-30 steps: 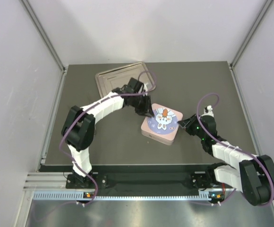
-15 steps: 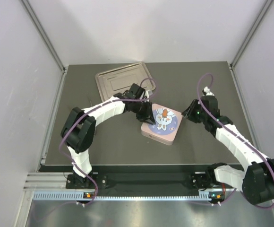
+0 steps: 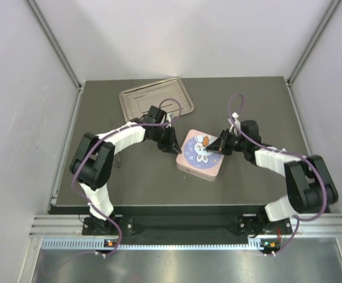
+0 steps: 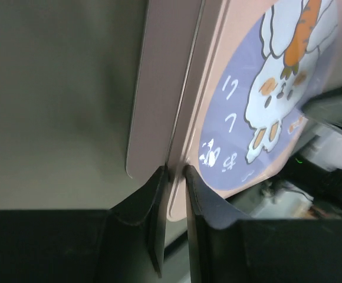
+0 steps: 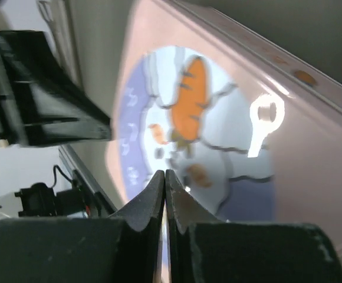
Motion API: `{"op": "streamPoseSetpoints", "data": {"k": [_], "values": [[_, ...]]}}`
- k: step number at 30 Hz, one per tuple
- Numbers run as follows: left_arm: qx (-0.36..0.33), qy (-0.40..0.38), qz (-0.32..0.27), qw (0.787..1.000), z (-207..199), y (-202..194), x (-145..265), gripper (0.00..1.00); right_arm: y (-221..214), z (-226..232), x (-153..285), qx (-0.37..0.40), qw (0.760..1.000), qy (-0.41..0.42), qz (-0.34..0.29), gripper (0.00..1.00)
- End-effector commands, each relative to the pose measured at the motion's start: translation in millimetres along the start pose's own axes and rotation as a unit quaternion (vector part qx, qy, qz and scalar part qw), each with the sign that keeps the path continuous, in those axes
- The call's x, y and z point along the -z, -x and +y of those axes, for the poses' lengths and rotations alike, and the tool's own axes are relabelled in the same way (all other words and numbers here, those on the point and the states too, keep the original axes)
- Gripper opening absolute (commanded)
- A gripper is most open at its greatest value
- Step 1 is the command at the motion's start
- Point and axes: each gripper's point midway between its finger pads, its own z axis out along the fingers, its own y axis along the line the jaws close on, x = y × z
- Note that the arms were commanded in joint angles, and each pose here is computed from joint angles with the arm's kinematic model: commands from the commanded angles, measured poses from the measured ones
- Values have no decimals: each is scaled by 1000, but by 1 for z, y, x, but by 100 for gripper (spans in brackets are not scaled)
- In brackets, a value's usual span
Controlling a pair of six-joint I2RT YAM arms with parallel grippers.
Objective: Pack the chocolate
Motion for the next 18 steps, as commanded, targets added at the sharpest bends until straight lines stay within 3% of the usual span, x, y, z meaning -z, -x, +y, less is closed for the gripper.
{"op": "streamPoseSetpoints", "data": {"k": [1,6,10,14,17,18], "values": [[1,-16,2,1000,4,-12,-9,22,5,1,-12,11,998,64,-4,0],[-4,-8,2,1000,6,-9,-10,22,12,-9,-5,15,999,51,-11,1],[-12,21,-8,1000,1,7,3,22,33,10,6,53,997,49,-20,4],[-55,37,-64,996,-31,44,42,25,46,29,29,71,997,9,-27,6],[-98,25,-120,988,-64,66,84,32,59,37,57,86,993,-59,-47,22],[-112,13,-146,983,-79,71,105,34,75,50,72,108,988,-74,-81,34]]}}
